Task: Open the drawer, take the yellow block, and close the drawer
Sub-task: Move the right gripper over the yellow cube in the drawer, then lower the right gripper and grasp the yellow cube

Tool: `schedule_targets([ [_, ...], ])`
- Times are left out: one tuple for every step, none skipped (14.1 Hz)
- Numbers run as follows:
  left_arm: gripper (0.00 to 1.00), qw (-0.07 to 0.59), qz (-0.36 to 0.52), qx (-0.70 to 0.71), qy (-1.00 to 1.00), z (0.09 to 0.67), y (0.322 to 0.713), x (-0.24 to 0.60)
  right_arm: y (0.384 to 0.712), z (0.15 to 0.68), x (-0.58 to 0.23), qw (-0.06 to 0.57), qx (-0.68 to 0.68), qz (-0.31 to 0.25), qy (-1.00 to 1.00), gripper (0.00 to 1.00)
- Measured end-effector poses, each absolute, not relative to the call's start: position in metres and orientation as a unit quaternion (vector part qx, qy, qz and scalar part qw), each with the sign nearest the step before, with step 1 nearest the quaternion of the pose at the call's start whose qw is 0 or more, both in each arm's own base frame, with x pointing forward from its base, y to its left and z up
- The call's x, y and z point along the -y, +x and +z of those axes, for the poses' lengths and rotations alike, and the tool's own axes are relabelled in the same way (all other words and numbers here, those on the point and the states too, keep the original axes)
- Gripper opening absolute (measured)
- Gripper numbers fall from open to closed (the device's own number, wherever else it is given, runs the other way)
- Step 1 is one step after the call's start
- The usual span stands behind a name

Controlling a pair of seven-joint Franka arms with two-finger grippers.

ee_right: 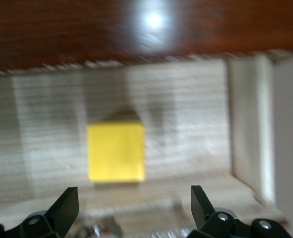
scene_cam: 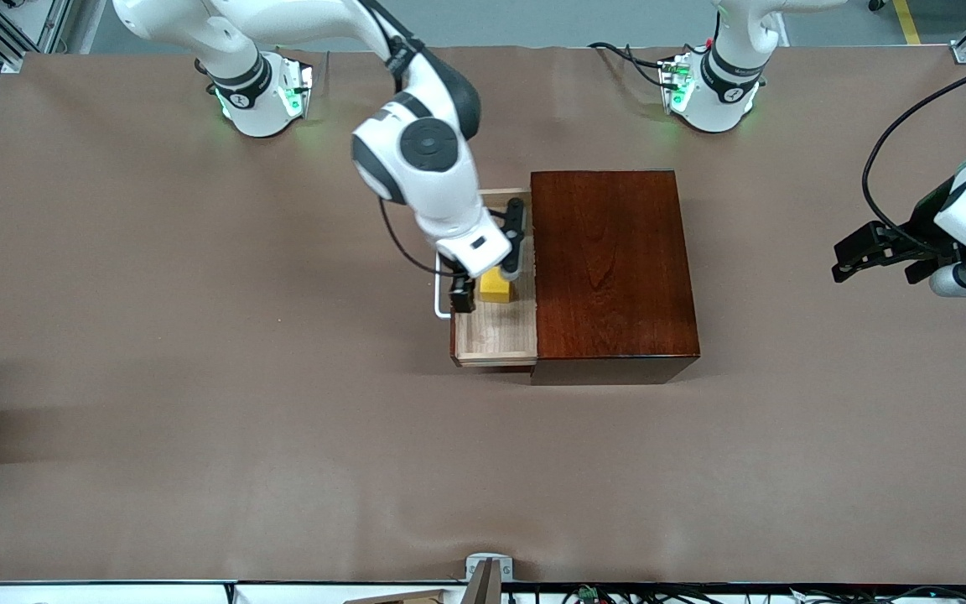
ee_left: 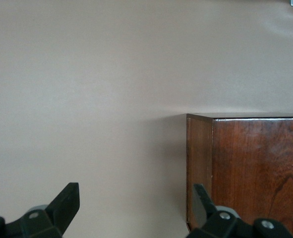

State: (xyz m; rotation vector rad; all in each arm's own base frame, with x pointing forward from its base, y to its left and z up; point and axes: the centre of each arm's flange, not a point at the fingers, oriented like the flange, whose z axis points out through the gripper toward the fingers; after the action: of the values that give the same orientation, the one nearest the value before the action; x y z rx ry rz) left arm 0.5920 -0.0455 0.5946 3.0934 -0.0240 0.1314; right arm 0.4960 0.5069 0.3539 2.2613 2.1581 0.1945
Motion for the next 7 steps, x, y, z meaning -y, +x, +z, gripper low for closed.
schedule_targets([
  [1.00, 0.023, 0.043, 0.008, 0.999, 0.595, 0.592, 0.045, 0.487, 0.348, -0.519, 0.010, -0.699, 0.062, 0.712, 1.00],
  [1.00, 0.023, 0.043, 0.008, 0.999, 0.595, 0.592, 0.045, 0.482, 0.344, -0.528, 0.011, -0.704, 0.062, 0.707, 1.00],
  [1.00, 0.023, 0.043, 0.008, 0.999, 0.595, 0.592, 0.045, 0.482, 0.342, -0.532, 0.011, -0.706, 0.063, 0.706, 1.00],
  [1.00, 0.023, 0.043, 0.008, 0.999, 0.595, 0.592, 0.045, 0.484, 0.340, -0.532, 0.011, -0.705, 0.063, 0.706, 1.00],
  [1.00, 0.023, 0.043, 0.008, 0.999, 0.595, 0.592, 0.045, 0.486, 0.338, -0.532, 0.012, -0.704, 0.062, 0.707, 1.00],
  [1.00, 0.023, 0.043, 0.008, 0.999, 0.595, 0.592, 0.045, 0.487, 0.334, -0.531, 0.013, -0.703, 0.060, 0.708, 1.00],
  [1.00, 0.023, 0.042, 0.008, 0.999, 0.594, 0.592, 0.045, 0.488, 0.330, -0.532, 0.013, -0.702, 0.060, 0.709, 1.00],
])
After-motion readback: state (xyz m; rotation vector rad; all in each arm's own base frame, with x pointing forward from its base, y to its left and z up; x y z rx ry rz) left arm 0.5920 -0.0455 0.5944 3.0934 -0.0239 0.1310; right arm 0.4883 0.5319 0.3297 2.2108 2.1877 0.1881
